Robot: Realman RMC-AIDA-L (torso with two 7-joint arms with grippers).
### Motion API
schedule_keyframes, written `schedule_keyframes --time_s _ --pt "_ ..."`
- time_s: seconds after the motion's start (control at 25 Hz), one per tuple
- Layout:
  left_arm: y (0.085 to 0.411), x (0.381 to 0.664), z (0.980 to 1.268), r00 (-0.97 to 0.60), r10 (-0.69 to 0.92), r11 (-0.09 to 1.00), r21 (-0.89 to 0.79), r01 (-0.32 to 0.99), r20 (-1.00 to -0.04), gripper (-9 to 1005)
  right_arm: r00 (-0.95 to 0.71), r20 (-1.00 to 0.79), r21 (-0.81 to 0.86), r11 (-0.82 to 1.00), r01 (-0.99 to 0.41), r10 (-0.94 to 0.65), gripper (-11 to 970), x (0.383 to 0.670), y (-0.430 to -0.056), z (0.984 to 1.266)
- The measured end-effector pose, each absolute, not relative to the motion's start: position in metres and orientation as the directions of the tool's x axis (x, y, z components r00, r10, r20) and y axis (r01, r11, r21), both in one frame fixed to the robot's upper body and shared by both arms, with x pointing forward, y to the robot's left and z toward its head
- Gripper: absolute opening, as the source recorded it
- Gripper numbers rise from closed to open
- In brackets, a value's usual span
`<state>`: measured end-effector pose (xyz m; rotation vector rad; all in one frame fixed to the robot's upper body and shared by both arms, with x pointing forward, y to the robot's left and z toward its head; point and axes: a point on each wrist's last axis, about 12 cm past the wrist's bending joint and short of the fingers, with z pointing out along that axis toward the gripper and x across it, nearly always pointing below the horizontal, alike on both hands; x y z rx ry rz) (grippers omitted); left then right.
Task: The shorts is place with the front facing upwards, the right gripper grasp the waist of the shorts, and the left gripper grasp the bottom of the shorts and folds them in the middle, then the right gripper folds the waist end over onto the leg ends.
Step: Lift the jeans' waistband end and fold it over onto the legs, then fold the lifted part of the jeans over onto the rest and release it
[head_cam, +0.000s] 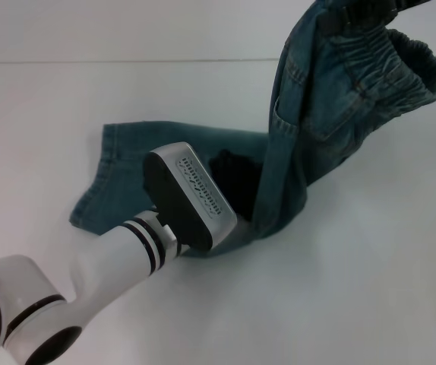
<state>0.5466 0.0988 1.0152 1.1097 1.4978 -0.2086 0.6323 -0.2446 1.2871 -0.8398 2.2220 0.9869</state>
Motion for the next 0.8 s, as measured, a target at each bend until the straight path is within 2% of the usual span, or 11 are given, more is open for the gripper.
schedule_keyframes --time_s 0.48,0.8 --pt "0.074 0.521 1.015 0.145 0.415 0.455 0.343 0.822 -0.898 1 -0.651 -0.691 0.438 0.535 -0.722 -0.314 127 0.631 -0.246 1.286" --pt "0.092 0.519 1.01 0.089 0.368 0.564 0.299 0.769 -0.925 0 -0.668 -0.68 0.446 0.551 -0.705 -0.304 127 0.628 -0.257 1.279"
